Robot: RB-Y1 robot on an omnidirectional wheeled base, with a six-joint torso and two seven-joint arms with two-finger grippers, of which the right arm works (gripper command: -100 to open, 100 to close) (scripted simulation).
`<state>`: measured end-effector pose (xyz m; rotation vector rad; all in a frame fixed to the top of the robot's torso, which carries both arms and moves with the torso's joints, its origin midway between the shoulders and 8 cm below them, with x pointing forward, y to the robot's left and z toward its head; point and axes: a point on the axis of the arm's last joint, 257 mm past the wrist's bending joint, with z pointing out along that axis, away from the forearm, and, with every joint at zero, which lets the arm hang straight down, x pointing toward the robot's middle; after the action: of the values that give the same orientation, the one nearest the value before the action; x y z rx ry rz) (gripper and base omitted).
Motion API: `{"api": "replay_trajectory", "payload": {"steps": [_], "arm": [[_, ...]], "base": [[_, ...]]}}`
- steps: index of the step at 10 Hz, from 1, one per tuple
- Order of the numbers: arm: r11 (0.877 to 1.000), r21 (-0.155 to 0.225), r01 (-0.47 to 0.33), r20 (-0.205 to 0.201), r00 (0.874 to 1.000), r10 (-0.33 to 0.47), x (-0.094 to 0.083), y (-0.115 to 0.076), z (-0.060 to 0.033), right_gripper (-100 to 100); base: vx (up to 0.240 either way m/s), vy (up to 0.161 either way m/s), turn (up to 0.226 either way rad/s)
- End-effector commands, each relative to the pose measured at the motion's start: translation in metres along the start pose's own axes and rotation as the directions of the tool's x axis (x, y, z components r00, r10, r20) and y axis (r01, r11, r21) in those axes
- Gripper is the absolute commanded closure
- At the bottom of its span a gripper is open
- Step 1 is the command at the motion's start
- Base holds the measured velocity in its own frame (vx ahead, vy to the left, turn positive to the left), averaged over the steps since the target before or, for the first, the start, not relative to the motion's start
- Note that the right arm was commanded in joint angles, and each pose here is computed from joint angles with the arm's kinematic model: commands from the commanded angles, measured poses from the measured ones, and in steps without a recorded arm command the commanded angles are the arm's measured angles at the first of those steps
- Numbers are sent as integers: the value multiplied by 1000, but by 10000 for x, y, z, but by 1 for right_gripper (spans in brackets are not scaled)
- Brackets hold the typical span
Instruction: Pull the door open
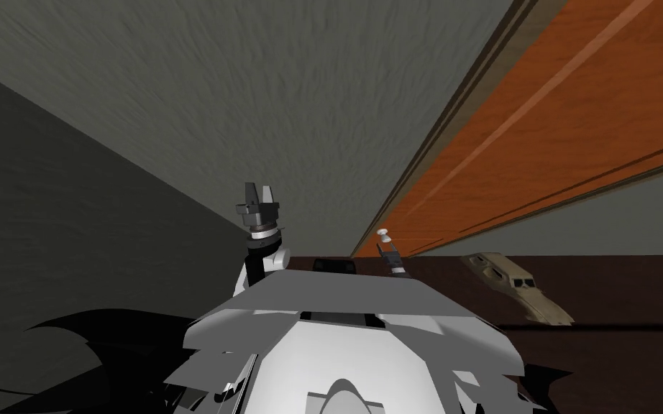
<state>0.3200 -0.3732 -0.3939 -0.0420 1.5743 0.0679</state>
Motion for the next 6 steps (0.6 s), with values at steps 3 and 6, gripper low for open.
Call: {"api": "replay_trajectory", "payload": {"steps": [3, 6], "arm": [[999, 39, -1, 3, 1000, 1, -15, -249, -39, -100], [999, 45, -12, -17, 1000, 13, 72, -219, -139, 100]], "base": [[87, -3, 81], [19, 4, 17]]}}
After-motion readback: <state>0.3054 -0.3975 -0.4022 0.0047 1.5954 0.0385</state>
